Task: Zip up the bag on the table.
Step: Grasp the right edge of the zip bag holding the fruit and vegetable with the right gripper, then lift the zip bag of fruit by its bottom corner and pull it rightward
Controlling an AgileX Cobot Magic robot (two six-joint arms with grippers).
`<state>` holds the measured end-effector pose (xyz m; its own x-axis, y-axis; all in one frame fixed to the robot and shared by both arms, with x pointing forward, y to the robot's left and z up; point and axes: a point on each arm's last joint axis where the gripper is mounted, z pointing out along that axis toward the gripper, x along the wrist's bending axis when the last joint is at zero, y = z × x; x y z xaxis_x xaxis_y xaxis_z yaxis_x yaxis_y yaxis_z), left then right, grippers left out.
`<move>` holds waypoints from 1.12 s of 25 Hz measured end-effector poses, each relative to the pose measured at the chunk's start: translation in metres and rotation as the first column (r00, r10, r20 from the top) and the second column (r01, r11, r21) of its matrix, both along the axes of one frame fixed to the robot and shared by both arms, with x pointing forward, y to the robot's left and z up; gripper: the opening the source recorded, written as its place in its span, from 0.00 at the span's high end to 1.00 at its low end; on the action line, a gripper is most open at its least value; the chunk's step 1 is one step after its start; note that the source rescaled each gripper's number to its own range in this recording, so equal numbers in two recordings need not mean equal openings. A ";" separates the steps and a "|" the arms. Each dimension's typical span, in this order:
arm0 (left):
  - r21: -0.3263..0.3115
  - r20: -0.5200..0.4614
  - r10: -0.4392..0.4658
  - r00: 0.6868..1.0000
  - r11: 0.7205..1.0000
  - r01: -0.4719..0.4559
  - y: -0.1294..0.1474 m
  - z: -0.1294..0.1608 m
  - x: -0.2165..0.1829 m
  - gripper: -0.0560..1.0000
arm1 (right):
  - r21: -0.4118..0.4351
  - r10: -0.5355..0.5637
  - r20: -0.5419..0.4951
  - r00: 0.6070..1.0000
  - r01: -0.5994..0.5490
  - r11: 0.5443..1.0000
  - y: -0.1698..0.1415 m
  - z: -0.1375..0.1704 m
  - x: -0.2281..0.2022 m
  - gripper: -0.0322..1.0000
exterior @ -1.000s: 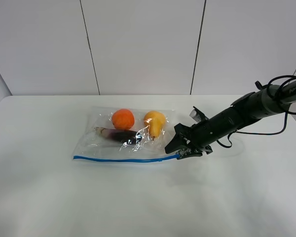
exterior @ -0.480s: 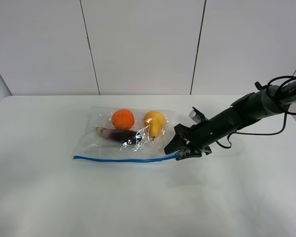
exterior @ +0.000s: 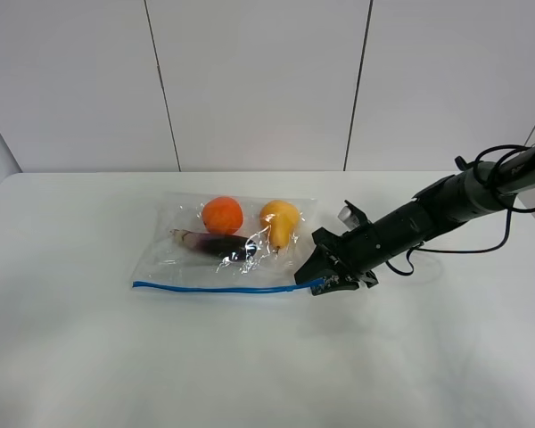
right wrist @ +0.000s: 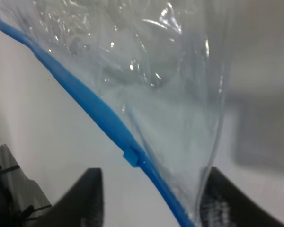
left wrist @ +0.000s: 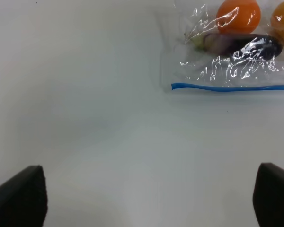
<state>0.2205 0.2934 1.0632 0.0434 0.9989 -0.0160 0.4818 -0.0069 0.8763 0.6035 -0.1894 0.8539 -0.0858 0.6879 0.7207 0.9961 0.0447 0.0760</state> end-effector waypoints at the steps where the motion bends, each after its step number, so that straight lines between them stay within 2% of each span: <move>1: 0.000 0.000 0.000 1.000 1.000 0.000 0.000 0.000 0.000 0.00 | 0.001 -0.001 0.000 1.000 0.001 1.000 0.000 0.000 0.000 0.58; 9: 0.000 0.000 0.000 1.000 1.000 0.000 0.000 0.000 0.000 0.00 | 0.001 -0.001 0.000 1.000 0.001 1.000 0.000 0.000 0.000 0.87; 14: 0.000 0.000 0.000 1.000 1.000 0.000 0.000 0.000 0.000 0.00 | 0.001 0.004 0.006 1.000 -0.004 1.000 0.000 0.000 0.000 0.97; 22: 0.000 0.000 0.000 1.000 1.000 0.000 0.000 0.000 0.000 0.00 | 0.006 0.017 0.032 0.999 -0.018 1.000 0.000 0.004 0.001 0.97; 28: 0.000 0.000 0.000 1.000 1.000 0.000 0.000 0.000 0.000 0.00 | 0.042 0.021 0.122 0.992 -0.026 0.999 0.002 0.037 0.003 0.97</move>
<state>0.2205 0.2934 1.0632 0.0432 0.9989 -0.0163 0.4818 -0.0065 0.8763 0.6061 -0.1870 0.8912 -0.1901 0.6532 0.7329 0.9781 0.0620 0.1985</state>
